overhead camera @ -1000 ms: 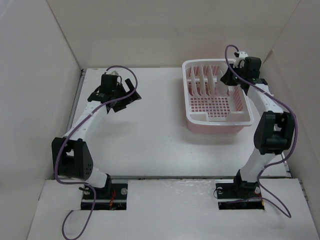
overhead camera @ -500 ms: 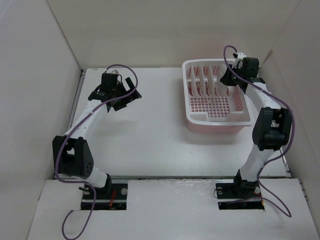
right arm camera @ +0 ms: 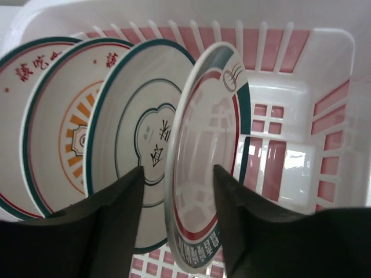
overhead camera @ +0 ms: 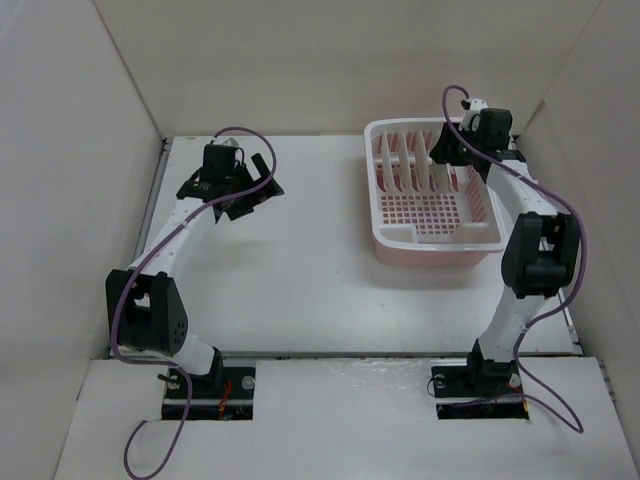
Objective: Load the plates into the dish rack
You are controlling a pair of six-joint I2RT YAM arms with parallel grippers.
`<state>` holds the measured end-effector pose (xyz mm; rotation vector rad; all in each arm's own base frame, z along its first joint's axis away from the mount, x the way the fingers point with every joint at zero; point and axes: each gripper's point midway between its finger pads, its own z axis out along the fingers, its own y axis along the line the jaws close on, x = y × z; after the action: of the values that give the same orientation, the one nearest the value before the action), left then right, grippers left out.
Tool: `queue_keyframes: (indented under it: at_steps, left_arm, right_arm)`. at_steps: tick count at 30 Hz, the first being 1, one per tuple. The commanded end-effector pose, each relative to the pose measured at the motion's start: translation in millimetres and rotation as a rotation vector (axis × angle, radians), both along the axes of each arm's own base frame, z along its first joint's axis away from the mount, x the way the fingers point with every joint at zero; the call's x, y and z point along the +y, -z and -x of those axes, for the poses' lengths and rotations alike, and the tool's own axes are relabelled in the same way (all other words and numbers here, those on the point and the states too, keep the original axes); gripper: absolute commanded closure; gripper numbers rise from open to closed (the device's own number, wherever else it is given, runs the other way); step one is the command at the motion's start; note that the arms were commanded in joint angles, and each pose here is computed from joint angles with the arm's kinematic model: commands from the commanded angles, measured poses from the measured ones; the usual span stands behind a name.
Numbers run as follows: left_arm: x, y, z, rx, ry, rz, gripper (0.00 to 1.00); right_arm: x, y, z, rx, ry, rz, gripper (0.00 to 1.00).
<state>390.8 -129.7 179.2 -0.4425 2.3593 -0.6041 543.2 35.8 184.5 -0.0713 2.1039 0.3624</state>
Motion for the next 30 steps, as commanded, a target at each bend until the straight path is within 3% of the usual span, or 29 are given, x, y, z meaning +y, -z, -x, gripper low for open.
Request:
queue_keyframes:
  at_steps: [1, 3, 5, 6, 8, 9, 10, 16, 22, 30]
  left_arm:
    - [-5, -22, -9, -0.064, 0.028, 0.01, 0.0]
    - [-5, -22, -9, -0.064, 0.028, 0.01, 0.0]
    - [-5, -27, -11, -0.074, 0.028, 0.012, 0.0]
    - [-5, -27, -10, -0.078, 0.035, 0.005, 0.0]
    - [-5, -30, -11, -0.084, 0.041, -0.001, 0.0]
    - [-5, -34, -11, -0.088, 0.041, -0.001, 0.0]
    - [-5, -42, -15, -0.11, 0.047, -0.004, 0.0]
    - [11, -82, -19, -0.179, 0.03, -0.102, 0.0]
    - [47, -172, -15, -0.35, -0.136, -0.2, 0.0]
    - [78, -262, 43, -0.555, -0.318, -0.041, 0.0]
  right_arm:
    - [0, -72, -6, -0.156, 0.018, 0.01, 0.42]
    - [-4, -88, -3, -0.182, 0.036, 0.019, 0.3]
    - [-6, -103, 1, -0.206, 0.048, 0.025, 0.29]
    - [-8, -103, 0, -0.206, 0.061, 0.031, 0.12]
    - [-18, -119, 8, -0.222, 0.096, 0.044, 0.12]
    - [-23, -130, 10, -0.244, 0.122, 0.055, 0.01]
    - [-27, -135, 14, -0.244, 0.135, 0.047, 0.0]
    - [-33, -196, 53, -0.301, 0.188, 0.057, 0.0]
    - [-23, -246, 113, -0.345, 0.207, 0.037, 0.0]
    - [-30, -283, 195, -0.43, 0.287, 0.048, 0.0]
